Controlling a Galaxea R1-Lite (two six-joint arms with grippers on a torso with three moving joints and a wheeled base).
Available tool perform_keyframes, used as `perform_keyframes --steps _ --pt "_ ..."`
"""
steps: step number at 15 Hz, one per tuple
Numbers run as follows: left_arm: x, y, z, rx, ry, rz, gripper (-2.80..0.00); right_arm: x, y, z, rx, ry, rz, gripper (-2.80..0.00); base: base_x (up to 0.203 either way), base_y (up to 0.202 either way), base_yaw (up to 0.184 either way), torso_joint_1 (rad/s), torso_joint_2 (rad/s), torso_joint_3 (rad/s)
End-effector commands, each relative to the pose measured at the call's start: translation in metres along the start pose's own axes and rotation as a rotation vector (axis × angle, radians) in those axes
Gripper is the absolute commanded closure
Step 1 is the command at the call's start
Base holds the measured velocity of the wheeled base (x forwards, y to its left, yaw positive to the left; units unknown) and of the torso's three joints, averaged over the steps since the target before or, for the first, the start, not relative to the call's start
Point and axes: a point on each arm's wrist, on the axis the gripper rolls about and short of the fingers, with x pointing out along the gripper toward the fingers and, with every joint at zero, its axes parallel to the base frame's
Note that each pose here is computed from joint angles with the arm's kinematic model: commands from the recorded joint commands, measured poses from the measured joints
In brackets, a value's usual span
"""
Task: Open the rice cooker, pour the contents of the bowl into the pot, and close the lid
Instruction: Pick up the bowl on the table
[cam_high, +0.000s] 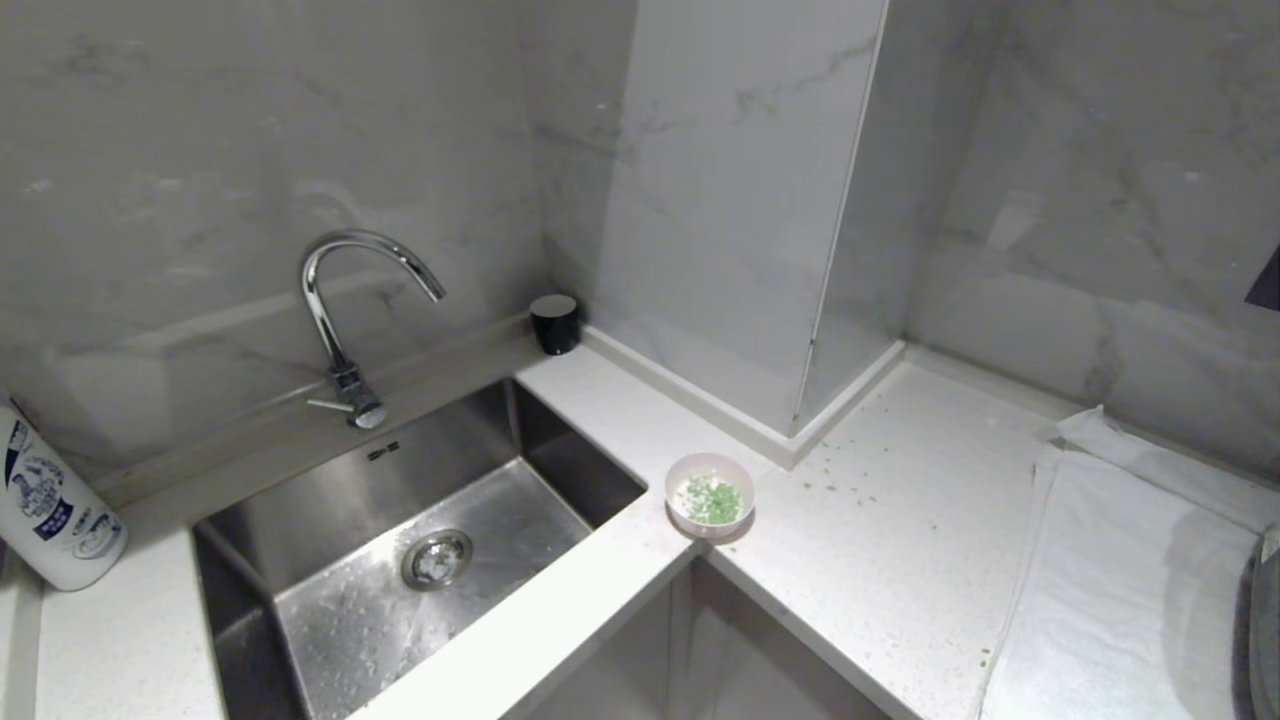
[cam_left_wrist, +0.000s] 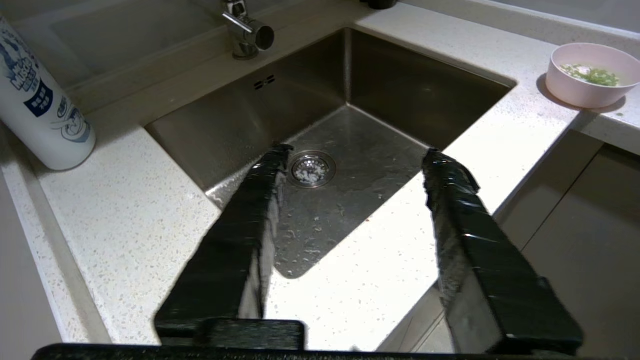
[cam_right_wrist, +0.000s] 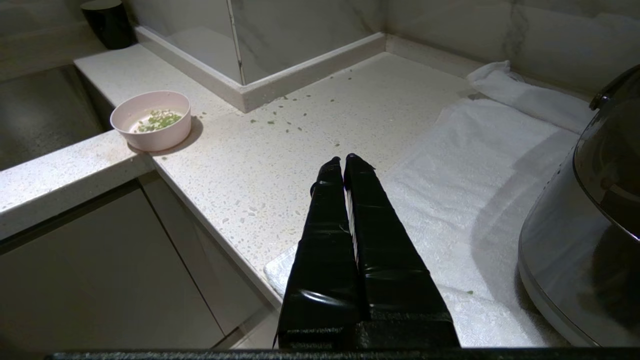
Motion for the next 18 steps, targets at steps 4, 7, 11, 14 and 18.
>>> perform_keyframes --steps 4,7,11,14,18 --pt "-0.0001 0.0001 -0.0002 -0.012 0.002 0.007 0.00 0.0002 0.0000 -0.0004 0.000 0.002 0.001 0.00 0.000 0.000 0.000 0.000 0.00 0.000" --pt "-0.0002 0.0001 -0.0002 -0.015 0.002 0.005 0.00 0.0002 0.0000 -0.0004 0.000 0.002 0.001 0.00 0.000 0.000 0.000 0.000 0.00 0.000" --pt "-0.0001 0.0003 -0.0002 -0.044 0.003 0.008 0.00 0.0002 0.0000 -0.0004 0.000 0.002 0.001 0.00 0.000 0.000 0.000 0.000 0.00 0.000" --pt "-0.0001 0.0004 0.0001 -0.068 0.003 0.019 0.00 0.0002 0.0000 -0.0004 0.000 0.002 0.001 0.00 0.000 0.000 0.000 0.000 0.00 0.000" --pt "-0.0001 0.0004 0.0000 -0.068 0.003 0.019 0.00 0.0002 0.0000 -0.0004 0.000 0.002 0.001 0.00 0.000 0.000 0.000 0.000 0.00 0.000"
